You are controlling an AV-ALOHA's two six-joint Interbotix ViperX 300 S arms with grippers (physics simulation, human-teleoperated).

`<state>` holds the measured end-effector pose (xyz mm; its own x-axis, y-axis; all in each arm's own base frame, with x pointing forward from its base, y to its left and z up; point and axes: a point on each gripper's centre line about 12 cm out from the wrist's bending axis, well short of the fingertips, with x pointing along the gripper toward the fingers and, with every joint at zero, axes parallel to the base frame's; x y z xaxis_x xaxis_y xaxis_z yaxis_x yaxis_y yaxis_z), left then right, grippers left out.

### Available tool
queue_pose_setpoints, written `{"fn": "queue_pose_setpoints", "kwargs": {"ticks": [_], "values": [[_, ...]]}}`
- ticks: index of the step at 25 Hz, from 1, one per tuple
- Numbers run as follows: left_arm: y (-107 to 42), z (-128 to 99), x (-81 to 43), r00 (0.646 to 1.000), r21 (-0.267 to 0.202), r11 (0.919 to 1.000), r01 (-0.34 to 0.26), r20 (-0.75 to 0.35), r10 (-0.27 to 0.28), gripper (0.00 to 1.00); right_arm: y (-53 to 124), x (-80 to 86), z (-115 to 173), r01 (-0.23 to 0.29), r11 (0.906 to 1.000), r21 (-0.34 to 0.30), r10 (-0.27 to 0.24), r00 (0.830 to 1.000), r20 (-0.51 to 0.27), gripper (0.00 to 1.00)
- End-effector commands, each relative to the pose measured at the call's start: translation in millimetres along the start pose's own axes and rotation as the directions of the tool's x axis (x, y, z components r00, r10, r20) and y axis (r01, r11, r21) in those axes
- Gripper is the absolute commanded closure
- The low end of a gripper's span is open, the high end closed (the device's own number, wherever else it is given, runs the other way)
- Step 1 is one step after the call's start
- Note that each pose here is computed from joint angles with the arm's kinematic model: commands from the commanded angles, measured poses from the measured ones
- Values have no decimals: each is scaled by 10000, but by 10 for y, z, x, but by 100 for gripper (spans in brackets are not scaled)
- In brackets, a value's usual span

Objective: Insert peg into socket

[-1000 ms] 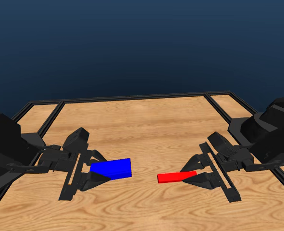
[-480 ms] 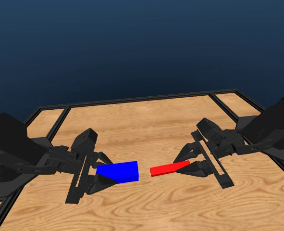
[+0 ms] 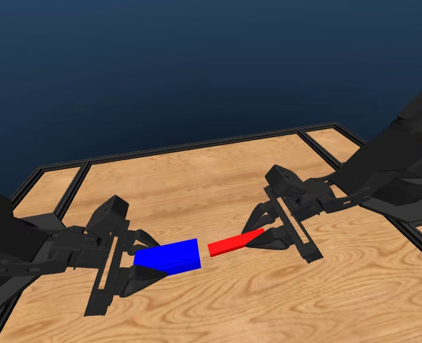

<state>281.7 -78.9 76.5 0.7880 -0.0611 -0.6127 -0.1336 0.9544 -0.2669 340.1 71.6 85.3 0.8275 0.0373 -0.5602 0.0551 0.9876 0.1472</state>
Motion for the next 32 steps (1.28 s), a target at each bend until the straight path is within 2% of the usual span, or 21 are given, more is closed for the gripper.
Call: {"fn": "queue_pose_setpoints", "kwargs": {"ticks": [1,2,4,5,6,7,9,10,11,14,15,16,19,20,21,23,24,27,28,30,32], "values": [[-89,215,-60,9895,171,9995,283,1415,-305,100,42,-73,110,-136,9999,53,134,9988,474,100],[-52,226,-72,9898,140,9997,223,1407,-241,100,-3,-164,-5,-64,9999,103,62,9998,185,100],[-94,243,-73,9855,215,9994,262,1674,-295,100,27,-116,105,-100,9998,177,91,9988,473,100],[-30,226,-64,9857,111,9999,55,1685,-73,100,21,-126,82,-73,9998,186,65,9991,429,100],[-96,289,-79,9799,174,9995,275,1970,-304,100,32,-127,87,-96,9998,184,87,9988,476,100],[-85,257,-81,9806,230,9995,233,1940,-273,100,14,-120,43,-23,9998,194,16,9993,362,100],[-64,179,-70,9836,325,9994,119,1797,-176,100,38,-126,155,-93,9996,272,73,9975,702,100],[-67,236,-64,9799,195,9998,101,1989,-137,100,23,-128,116,-47,9998,214,34,9984,566,100],[-97,174,-60,9805,385,9992,130,1953,-203,100,23,-137,174,-40,9998,213,24,9970,777,100],[-168,288,-67,9727,230,9991,361,2285,-404,100,23,-166,263,-96,9999,75,89,9955,945,100],[-99,272,-50,9754,159,9998,143,2198,-174,100,20,-165,209,-84,10000,-41,87,9973,734,100],[-120,184,-41,9796,327,9993,185,1995,-247,100,15,-174,213,-85,9999,-102,92,9974,710,100],[-96,191,-33,9799,266,9996,124,1987,-174,100,35,-189,354,-152,9996,-226,175,9945,1033,100],[-135,276,-36,9737,153,9996,258,2259,-286,100,26,-163,358,-135,9995,-272,161,9953,958,100],[-109,216,-26,9761,167,9997,188,2162,-219,100,66,-157,440,-245,9992,-310,278,9934,1111,100],[-118,219,-31,9800,238,9995,226,1971,-268,100,54,-109,400,-217,9988,-438,253,9961,844,100],[-74,147,-16,9832,287,9995,93,1819,-143,100,76,-103,486,-263,9985,-478,313,9936,1082,100],[-68,170,-20,9797,287,9995,99,1997,-155,100,97,-19,523,-316,9975,-632,378,9944,991,100],[-144,185,-17,9798,325,9990,312,1965,-370,100,99,21,494,-344,9972,-657,397,9959,808,100],[-111,179,-12,9805,237,9995,210,1949,-252,100,109,93,564,-410,9967,-702,460,9965,698,100],[-146,227,-12,9766,171,9994,315,2124,-344,100,121,160,638,-435,9966,-702,503,9939,979,100]]}}
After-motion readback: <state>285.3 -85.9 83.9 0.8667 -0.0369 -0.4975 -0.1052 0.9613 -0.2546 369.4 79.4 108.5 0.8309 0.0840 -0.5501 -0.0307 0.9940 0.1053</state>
